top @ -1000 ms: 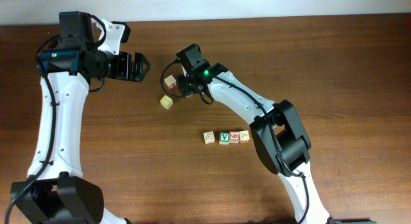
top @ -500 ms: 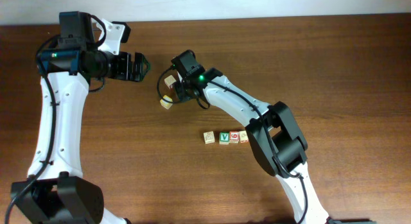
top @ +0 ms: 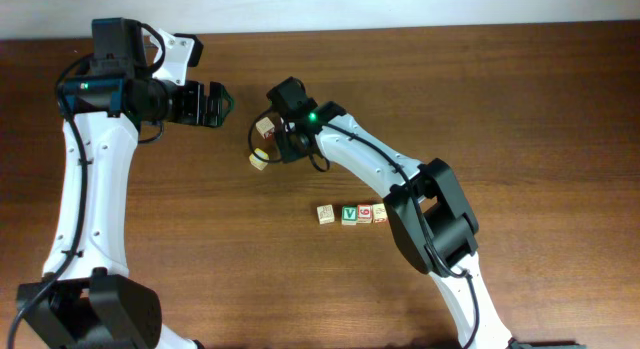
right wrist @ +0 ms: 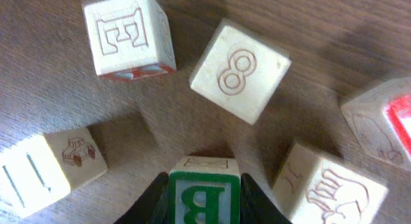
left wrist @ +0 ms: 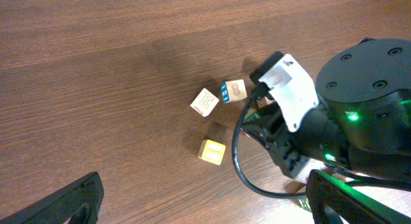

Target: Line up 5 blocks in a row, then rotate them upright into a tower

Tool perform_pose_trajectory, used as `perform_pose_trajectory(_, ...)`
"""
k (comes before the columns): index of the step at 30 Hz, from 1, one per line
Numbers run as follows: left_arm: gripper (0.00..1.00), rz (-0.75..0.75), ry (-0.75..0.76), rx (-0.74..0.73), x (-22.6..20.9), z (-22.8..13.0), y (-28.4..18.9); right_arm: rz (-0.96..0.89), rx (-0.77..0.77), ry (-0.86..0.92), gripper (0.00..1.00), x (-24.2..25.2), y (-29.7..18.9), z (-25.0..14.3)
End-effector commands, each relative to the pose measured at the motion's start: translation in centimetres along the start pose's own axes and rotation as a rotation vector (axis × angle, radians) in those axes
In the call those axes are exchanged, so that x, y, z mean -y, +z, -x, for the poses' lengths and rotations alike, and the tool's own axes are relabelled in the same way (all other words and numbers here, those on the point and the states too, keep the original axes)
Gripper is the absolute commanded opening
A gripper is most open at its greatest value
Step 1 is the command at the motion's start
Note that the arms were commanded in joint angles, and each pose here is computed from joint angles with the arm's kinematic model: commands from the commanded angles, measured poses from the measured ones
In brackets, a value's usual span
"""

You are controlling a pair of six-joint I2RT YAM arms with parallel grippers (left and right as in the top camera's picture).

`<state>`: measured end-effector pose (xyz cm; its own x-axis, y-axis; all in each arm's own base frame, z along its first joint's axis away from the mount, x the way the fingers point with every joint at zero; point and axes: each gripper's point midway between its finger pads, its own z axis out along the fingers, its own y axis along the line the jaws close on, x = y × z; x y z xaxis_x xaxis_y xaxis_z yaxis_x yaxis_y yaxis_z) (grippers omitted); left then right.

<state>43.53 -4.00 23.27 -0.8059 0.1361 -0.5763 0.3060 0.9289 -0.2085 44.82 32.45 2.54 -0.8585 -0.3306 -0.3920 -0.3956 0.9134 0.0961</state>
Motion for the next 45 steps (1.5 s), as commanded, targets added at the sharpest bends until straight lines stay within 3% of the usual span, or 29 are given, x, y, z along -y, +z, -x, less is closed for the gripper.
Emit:
perform_pose_trajectory(1, 0.99, 0.006, 0.027, 0.015, 0.0, 0.6, -0.4, 0.085, 0.08, 0.06, 0.25, -1.9, -7.4, 3.2)
perform_pose_trajectory(4, 0.99, 0.007, 0.026, 0.015, 0.0, 0.6, -0.4, 0.091, -0.027, 0.171, 0.24, -1.9, -11.0, 0.4)
perform_pose_trajectory(9, 0.99, 0.007, 0.027, 0.016, 0.0, 0.6, -0.4, 0.053, -0.295, 0.269, 0.21, -2.6, -10.3, -6.9)
perform_pose_trajectory(15, 0.99, 0.006, 0.027, 0.015, 0.0, 0.6, -0.4, 0.024, -0.39, 0.228, 0.21, -5.6, -7.8, -12.1)
perform_pose_trajectory(18, 0.99, 0.006, 0.027, 0.015, 0.0, 0.6, -0.4, -0.034, -0.373, 0.272, 0.21, -4.5, -5.4, -13.6)
perform_pose_trajectory(45, 0.99, 0.007, 0.027, 0.016, 0.0, 0.6, -0.4, -0.158, -0.385, 0.436, 0.21, -0.1, -4.9, -14.3)
